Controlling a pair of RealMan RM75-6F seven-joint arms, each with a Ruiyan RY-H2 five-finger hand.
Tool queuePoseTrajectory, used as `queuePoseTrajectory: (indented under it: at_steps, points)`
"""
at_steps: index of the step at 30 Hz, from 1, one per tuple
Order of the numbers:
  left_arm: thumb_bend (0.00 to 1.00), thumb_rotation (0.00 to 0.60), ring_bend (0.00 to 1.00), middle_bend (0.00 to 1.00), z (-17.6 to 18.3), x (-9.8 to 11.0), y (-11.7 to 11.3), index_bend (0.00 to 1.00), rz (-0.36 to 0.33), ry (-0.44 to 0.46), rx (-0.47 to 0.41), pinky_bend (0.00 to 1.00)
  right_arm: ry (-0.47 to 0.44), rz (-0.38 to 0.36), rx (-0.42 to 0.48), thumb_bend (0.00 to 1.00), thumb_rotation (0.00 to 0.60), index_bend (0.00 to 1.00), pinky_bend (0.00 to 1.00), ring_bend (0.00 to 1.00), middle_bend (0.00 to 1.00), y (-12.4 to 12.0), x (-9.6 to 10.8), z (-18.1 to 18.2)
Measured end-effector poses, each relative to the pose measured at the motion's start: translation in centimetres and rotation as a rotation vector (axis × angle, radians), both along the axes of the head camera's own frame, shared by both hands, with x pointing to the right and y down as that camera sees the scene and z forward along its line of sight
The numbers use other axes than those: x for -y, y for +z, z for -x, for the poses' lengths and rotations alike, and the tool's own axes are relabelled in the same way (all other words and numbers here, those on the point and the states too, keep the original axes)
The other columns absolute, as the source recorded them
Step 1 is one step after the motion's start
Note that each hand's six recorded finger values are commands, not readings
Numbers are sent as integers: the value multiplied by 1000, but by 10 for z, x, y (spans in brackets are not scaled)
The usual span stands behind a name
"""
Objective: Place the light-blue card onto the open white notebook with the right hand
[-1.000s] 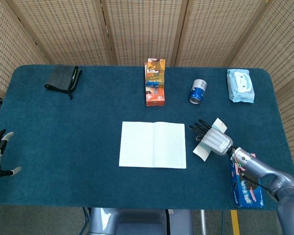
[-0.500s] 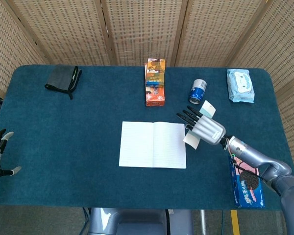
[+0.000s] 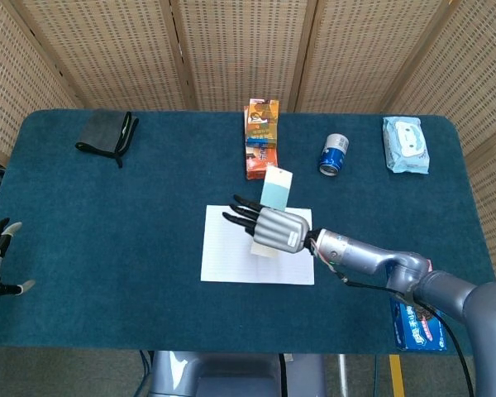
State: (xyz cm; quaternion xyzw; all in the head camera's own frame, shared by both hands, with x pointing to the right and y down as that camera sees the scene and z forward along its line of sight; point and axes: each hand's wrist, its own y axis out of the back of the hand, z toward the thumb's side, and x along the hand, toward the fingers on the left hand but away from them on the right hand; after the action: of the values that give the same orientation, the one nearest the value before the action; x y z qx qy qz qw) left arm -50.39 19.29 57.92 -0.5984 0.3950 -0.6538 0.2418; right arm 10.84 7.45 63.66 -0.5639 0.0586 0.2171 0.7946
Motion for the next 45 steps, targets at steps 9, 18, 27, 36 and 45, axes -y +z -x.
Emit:
queuePoseTrajectory:
  at_steps: [9, 18, 27, 36, 45]
  points:
    - [0, 600, 0, 0, 2, 1, 1, 0, 11, -5, -13, 0, -212, -128, -75, 247, 600, 658, 43, 0, 2, 21, -34, 63]
    - [0, 600, 0, 0, 7, 2, 0, 0, 15, -12, -25, 0, -253, -133, -135, 247, 600, 651, 52, 0, 2, 40, -46, 62]
    - [0, 600, 0, 0, 4, 2, 2, 0, 27, 0, -29, 0, -256, -126, -134, 247, 600, 613, 53, 0, 2, 43, -59, 62]
    - [0, 600, 0, 0, 2, 2, 3, 0, 27, 1, -28, 0, -222, -119, -161, 236, 600, 441, 52, 0, 0, 54, -60, 63]
    - [0, 600, 0, 0, 4, 2, 2, 0, 26, -3, -27, 0, -163, -91, -169, 138, 600, 1, 53, 0, 0, 51, -56, 64]
